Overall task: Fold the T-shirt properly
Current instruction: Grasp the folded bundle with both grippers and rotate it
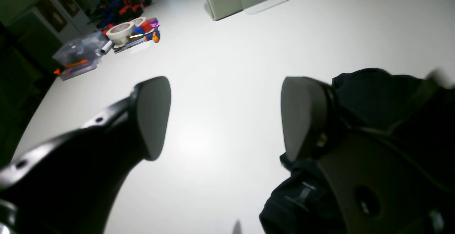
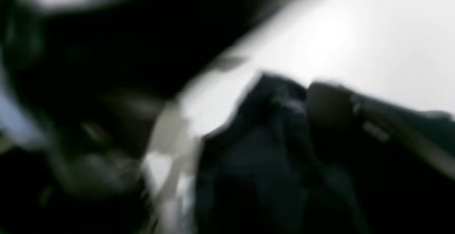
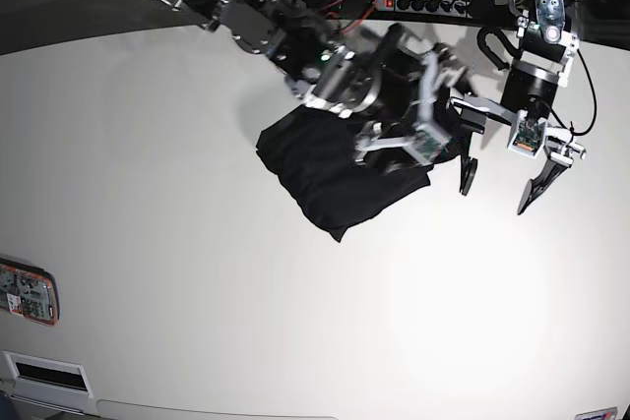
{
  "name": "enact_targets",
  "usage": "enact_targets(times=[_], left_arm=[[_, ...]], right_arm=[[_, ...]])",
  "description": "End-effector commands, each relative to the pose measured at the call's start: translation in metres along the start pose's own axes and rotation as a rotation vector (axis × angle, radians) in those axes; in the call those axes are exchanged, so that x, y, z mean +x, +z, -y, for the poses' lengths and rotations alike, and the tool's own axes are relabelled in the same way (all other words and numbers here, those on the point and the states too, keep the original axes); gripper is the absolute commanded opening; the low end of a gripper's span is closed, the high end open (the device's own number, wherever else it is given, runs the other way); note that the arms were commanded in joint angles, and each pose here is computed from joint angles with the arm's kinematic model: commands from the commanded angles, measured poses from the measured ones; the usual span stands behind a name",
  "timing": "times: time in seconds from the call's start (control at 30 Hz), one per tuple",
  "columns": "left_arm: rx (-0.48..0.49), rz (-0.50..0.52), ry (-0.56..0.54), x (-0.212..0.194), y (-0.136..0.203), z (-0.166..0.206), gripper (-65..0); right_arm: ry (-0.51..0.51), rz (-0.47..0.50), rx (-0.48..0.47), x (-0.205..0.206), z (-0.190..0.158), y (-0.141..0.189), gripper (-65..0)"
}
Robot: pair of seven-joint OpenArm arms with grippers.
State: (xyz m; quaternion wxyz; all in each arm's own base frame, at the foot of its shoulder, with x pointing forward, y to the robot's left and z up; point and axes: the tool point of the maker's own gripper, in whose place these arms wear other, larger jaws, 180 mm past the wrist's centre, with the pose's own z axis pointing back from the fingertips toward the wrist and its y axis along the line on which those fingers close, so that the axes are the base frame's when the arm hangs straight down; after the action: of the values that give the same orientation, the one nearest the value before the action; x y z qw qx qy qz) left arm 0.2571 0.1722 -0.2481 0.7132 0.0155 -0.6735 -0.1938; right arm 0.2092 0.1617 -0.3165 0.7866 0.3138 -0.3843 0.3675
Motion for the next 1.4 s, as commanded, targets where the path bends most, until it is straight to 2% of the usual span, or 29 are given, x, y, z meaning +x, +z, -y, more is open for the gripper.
enact_targets(times=[0.0,0.13,0.33,0.5,0.57,0.63,0.7,0.73,0.87,0.97,1.13,1.37], left_arm=[[-0.004,0.044,0.002,0.011,0.0,0.001,-19.4],[-0.057,0.009,0.033,0.002,0.004,0.022,-19.4],[-0.165,-0.202,0.086,-0.04,0.023,0.066,-19.4],[-0.205,-0.266,0.121,-0.052,0.037,0.088,-19.4],[-0.195,-0.267,0.123,-0.052,0.037,0.09,-19.5],[-0.217,-0.275,0.075,-0.054,0.037,0.1,-19.5],[-0.224,-0.297,0.027,-0.058,0.042,0.111,-19.9],[-0.231,-0.305,0.012,-0.059,0.045,0.118,-21.0],[-0.261,-0.316,0.004,-0.061,0.048,0.141,-29.3],[-0.276,-0.357,0.021,-0.077,0.053,0.154,-33.8],[-0.313,-0.425,0.03,-0.105,0.062,0.169,-37.1],[-0.251,-0.418,0.009,-0.113,0.043,0.155,-37.2]], right_arm=[[0.007,0.054,-0.043,0.016,0.016,0.007,-1.0],[-0.035,0.08,-0.171,0.021,0.069,0.026,-1.0],[-0.086,0.113,-0.278,0.028,0.112,0.041,-1.0],[-0.131,0.15,-0.381,0.034,0.152,0.061,-1.2],[-0.106,0.201,-0.425,0.059,0.172,0.072,-1.3],[-0.063,0.257,-0.452,0.089,0.186,0.081,-1.9],[-0.029,0.284,-0.465,0.113,0.193,0.087,-6.5],[-0.021,0.274,-0.466,0.116,0.195,0.086,-9.6],[-0.078,0.158,-0.473,0.083,0.21,0.067,-23.2],[-0.156,0.104,-0.446,0.067,0.209,0.04,-29.3],[-0.201,0.029,-0.436,0.053,0.22,0.014,-33.0],[-0.208,-0.063,-0.422,0.017,0.219,-0.009,-33.0]])
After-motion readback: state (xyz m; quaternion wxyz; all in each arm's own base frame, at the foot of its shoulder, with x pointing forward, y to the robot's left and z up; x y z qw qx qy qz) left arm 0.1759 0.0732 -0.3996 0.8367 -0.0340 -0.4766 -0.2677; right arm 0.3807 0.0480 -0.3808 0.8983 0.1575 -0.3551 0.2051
